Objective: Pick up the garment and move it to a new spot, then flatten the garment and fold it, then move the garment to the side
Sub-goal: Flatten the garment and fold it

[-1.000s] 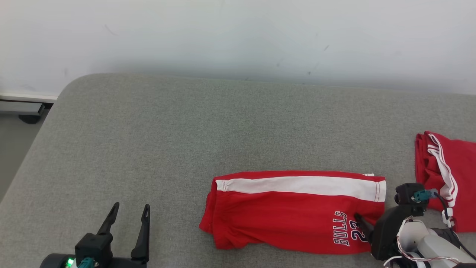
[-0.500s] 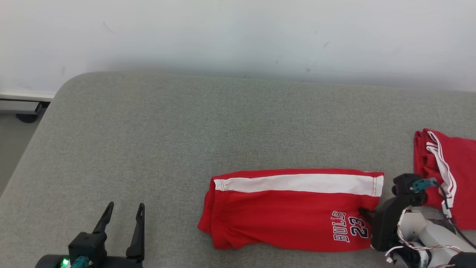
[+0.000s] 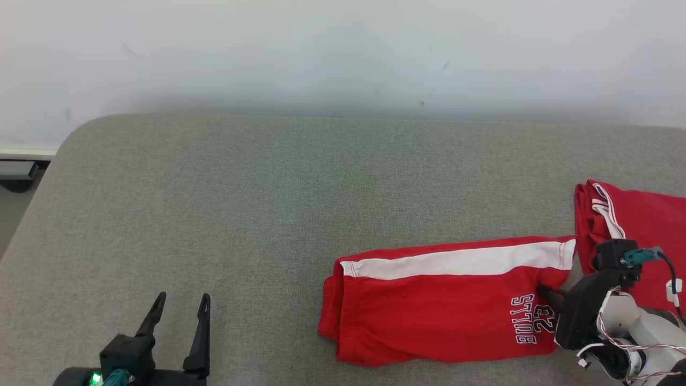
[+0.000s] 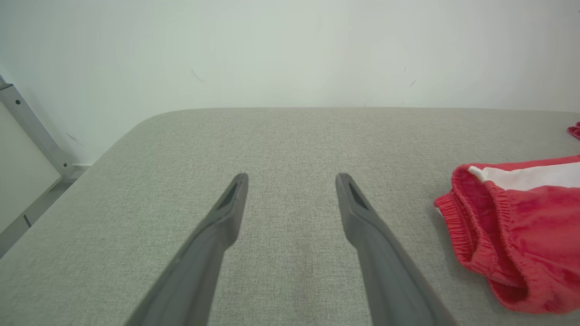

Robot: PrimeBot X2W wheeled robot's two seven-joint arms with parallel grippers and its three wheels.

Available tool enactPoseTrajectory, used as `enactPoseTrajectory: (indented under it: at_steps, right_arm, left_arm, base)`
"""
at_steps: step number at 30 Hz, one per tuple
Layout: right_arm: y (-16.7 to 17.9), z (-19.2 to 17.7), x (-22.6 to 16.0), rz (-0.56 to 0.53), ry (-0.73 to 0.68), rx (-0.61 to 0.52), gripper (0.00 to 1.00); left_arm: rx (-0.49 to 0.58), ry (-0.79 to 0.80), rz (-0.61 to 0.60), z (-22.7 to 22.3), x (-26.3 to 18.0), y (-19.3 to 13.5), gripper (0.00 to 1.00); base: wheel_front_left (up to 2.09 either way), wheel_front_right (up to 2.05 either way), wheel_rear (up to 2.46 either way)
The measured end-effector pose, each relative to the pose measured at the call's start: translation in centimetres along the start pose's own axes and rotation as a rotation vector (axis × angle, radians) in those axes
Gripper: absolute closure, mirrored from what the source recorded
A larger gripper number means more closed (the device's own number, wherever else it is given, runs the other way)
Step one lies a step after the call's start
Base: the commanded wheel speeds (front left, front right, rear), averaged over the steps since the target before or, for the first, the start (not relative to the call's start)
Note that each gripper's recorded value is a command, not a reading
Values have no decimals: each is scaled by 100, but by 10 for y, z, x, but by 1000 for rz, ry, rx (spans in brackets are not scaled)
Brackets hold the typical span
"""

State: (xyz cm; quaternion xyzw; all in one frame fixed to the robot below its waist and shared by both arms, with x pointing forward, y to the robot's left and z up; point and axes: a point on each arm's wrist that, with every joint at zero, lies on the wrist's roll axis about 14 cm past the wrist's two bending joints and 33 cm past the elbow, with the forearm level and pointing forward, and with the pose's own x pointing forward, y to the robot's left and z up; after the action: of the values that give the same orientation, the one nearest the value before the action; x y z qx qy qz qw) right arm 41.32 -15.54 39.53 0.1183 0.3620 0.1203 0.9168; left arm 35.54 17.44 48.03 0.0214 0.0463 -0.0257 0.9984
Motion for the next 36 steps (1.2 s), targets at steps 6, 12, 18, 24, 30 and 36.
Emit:
enactPoseTrajectory:
  at_steps: [6,12,18,24,30,36]
  right_arm:
    - [35,15,-4,145,-54,38,100]
    - [67,31,-14,256,-98,27,100]
    - [100,40,-26,368,-115,15,100]
    - [131,41,-34,465,-105,10,100]
    - [154,34,-34,525,-67,-18,100]
    - [173,25,-29,550,-25,-12,100]
  left_arm:
    - [1,7,-11,-1,0,-4,0]
    - [-3,4,-21,0,0,-7,0]
    - [-10,4,-31,0,-1,-12,0]
    - [-15,24,-43,-5,-3,-16,0]
    - [-24,31,-36,-8,-6,-15,0]
    - [-34,41,-26,-11,-8,-14,0]
  base:
    - [0,0,0]
    - [0,0,0]
    - [0,0,0]
    - [0,0,0]
    - [0,0,0]
    - [0,0,0]
